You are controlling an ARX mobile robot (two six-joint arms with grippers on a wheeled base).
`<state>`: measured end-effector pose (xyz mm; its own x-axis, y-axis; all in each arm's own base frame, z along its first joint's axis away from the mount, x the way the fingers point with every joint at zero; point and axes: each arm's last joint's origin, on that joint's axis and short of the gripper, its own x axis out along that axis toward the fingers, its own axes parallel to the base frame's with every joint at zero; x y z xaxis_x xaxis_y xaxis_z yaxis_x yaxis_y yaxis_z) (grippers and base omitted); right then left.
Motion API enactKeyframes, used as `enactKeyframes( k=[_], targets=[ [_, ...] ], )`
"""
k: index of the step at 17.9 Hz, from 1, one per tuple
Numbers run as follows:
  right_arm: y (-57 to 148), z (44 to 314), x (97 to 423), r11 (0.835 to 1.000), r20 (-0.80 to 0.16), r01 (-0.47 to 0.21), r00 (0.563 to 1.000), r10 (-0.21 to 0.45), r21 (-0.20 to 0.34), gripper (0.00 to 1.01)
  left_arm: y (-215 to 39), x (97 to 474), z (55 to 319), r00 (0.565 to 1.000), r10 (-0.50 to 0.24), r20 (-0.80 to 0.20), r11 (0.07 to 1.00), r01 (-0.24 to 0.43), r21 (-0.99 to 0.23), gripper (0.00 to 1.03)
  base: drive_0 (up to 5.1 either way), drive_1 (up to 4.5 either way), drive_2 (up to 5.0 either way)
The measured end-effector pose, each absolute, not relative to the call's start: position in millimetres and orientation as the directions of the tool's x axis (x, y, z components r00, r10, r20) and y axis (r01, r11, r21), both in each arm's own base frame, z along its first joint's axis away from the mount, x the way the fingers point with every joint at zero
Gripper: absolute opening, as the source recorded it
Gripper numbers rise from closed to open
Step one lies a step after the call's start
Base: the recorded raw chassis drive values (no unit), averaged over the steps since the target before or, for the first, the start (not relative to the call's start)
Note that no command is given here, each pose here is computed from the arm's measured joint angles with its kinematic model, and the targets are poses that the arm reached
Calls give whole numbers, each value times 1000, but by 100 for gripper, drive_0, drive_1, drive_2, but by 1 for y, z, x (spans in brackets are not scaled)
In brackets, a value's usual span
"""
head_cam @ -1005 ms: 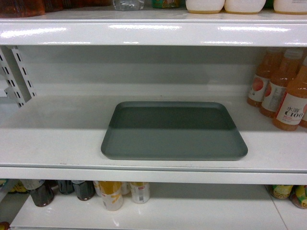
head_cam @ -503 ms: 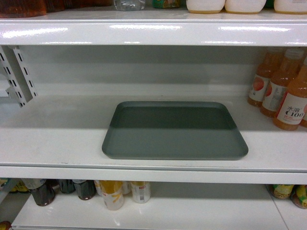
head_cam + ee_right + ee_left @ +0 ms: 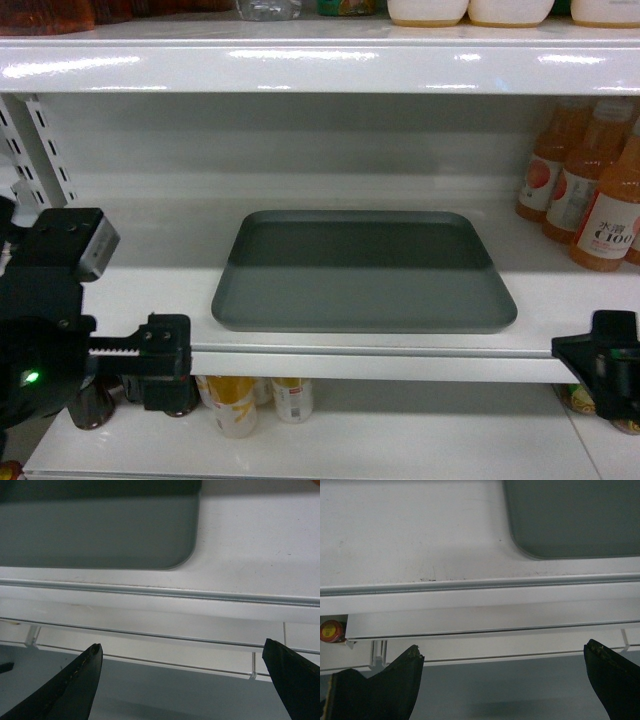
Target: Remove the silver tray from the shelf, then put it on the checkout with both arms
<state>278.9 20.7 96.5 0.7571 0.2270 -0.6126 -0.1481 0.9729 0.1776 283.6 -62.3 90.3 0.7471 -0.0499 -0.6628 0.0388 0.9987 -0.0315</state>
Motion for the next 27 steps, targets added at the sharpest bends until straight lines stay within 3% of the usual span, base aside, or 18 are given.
enactKeyframes(
  k=[3,8,12,19,21,22,24,26,27],
  targets=[
    [27,77,323,974,-651,-120,727,218,192,98,-71,325,76,726,-26,-687,1000,15,-22,98,0,0,0],
    [36,59,395,969,-686,-52,697,209,242,98,-94,391,71,710,-60,-702,998,29,-55,98,0,0,0],
    [37,47,449,982,-724,31,680,116,187,98,-102,434,61,677,-45,-735,998,5,-56,98,0,0,0],
    [39,42,484,988,-747,73,663,53,135,96,-103,451,52,635,-54,-770,998,3,-67,98,0,0,0],
    [40,40,484,992,-755,63,655,40,107,80,-104,449,48,619,-64,-783,997,5,-78,97,0,0,0],
    [40,39,484,995,-753,47,656,36,89,67,-104,449,48,595,-59,-801,997,-2,-75,85,0,0,0],
    [41,38,484,998,-747,26,664,31,65,51,-103,449,48,582,-58,-811,997,-12,-80,70,0,0,0],
    [46,36,481,1000,-738,-8,674,16,15,29,-103,448,47,567,-62,-822,994,-38,-102,49,0,0,0],
    [50,35,479,1000,-745,-27,666,24,8,6,-103,444,42,560,-85,-824,990,-48,-134,26,0,0,0]
  ],
)
